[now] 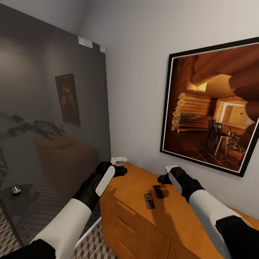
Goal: Take the four mousetraps from the cabinet in the bathroom and place them on the bathroom floor. Make sure all four end up on the same floor surface, and ensure that at least two of them are either under or directly next to the same bathroom sink.
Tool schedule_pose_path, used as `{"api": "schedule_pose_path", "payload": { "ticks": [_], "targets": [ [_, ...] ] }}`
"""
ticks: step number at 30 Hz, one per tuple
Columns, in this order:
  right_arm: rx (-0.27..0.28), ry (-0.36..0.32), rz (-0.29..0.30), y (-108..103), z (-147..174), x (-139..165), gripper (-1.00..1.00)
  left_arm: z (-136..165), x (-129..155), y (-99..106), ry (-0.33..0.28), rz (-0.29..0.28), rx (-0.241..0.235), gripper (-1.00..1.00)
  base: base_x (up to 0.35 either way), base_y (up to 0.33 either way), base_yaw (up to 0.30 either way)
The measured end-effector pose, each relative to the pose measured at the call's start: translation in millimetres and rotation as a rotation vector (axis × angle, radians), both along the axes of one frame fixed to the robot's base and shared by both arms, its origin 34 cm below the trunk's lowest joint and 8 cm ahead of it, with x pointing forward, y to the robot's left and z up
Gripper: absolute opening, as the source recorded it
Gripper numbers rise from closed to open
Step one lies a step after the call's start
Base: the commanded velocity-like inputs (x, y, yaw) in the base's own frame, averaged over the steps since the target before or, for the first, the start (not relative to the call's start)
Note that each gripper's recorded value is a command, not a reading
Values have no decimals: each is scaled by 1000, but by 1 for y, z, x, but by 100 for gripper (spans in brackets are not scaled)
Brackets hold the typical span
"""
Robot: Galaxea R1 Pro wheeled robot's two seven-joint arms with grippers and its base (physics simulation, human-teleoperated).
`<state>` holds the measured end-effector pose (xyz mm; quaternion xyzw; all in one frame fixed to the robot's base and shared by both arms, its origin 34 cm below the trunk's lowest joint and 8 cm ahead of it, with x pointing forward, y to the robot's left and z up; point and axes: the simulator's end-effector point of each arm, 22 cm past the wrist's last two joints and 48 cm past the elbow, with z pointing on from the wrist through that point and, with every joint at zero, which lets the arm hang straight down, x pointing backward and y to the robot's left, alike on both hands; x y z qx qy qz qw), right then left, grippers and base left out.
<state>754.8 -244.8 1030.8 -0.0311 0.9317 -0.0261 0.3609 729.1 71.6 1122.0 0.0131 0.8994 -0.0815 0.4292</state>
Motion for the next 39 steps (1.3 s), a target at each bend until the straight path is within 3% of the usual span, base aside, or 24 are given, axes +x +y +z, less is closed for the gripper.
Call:
{"api": "schedule_pose_path", "payload": {
  "ticks": [10, 30, 39],
  "targets": [
    [-8, 3, 1, -2, 0, 1, 100, 0, 0, 0, 0, -1, -1, 100, 0, 0, 0],
    [25, -1, 16, 6, 2, 1, 100, 0, 0, 0, 0, -1, -1, 100, 0, 0, 0],
    [31, -112, 27, 9, 21, 19, 100, 0, 0, 0, 0, -1, -1, 100, 0, 0, 0]
  ]
}}
